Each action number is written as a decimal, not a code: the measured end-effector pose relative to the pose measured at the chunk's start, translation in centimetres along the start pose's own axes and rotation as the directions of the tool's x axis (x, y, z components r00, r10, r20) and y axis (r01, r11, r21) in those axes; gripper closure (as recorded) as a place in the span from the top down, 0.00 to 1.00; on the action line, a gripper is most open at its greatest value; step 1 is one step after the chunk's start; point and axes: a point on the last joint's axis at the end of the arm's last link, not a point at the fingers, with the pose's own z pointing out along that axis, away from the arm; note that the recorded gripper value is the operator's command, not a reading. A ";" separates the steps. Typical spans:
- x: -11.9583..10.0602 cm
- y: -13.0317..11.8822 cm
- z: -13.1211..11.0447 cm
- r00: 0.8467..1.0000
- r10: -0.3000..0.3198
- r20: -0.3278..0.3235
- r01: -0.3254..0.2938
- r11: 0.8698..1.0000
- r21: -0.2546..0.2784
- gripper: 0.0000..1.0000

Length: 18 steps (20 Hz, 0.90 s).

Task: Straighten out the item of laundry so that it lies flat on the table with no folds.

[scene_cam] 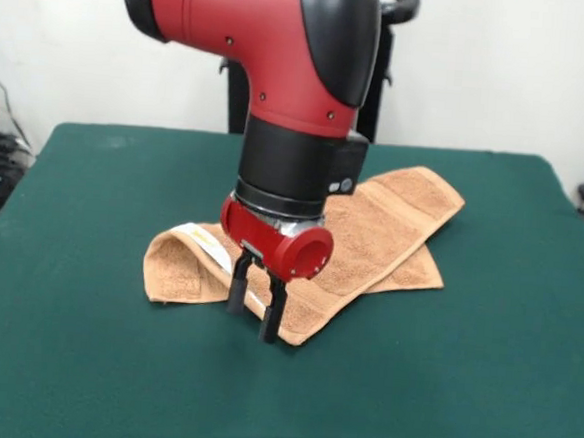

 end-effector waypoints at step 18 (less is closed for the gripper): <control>3.3 -1.9 0.2 0.996 0.048 -0.074 -0.045 0.998 0.041 1.00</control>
